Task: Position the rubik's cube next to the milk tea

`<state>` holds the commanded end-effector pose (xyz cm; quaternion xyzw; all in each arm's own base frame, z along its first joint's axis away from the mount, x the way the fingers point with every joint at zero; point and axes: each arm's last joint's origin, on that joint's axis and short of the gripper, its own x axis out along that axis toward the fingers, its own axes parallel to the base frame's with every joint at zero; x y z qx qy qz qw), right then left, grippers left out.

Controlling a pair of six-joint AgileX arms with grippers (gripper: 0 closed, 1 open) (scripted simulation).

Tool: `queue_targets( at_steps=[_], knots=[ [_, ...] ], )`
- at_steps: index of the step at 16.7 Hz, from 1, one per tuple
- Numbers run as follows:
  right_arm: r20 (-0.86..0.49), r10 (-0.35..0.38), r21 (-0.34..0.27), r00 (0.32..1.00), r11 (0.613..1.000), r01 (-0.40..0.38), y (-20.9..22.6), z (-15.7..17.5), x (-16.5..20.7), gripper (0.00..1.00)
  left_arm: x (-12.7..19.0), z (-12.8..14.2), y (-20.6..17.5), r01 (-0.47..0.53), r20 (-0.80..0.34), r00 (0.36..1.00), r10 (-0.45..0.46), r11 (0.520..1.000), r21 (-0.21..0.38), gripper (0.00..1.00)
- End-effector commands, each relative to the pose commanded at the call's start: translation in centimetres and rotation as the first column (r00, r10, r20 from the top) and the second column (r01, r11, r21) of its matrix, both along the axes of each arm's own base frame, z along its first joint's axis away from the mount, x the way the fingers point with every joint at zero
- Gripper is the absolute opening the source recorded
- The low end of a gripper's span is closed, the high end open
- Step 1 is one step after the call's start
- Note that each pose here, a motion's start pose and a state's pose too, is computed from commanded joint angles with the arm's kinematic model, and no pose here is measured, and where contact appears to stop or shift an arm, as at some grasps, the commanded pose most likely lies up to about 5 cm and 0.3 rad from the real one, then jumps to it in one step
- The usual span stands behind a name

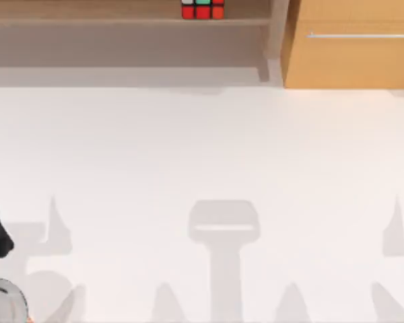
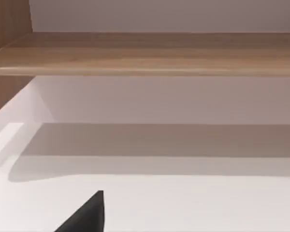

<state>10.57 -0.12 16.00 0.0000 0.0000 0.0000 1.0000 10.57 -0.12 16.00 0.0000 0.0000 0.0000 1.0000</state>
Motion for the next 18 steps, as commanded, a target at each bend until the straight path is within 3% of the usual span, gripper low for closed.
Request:
queue_targets(
  at_steps=[5, 10, 15, 18],
  knots=[
    [0.000, 0.000, 0.000, 1.000, 1.000, 0.000, 0.0, 0.0, 0.0, 1.00, 0.2, 1.3, -0.2, 0.002, 0.013, 1.000, -0.002, 1.000, -0.001, 1.00],
    [0.000, 0.000, 0.000, 1.000, 1.000, 0.000, 0.0, 0.0, 0.0, 1.00, 2.3, 6.5, -1.2, 0.007, 0.035, 0.999, -0.007, 1.000, -0.007, 1.00],
    [0.000, 0.000, 0.000, 1.000, 1.000, 0.000, 0.0, 0.0, 0.0, 1.00, 9.2, 11.6, -4.7, 0.013, 0.028, 1.000, -0.013, 1.000, -0.014, 1.00],
    [0.000, 0.000, 0.000, 1.000, 1.000, 0.000, 0.0, 0.0, 0.0, 1.00, 14.8, 12.4, -8.7, 0.016, 0.021, 1.000, -0.016, 1.000, -0.015, 1.00]
  ],
)
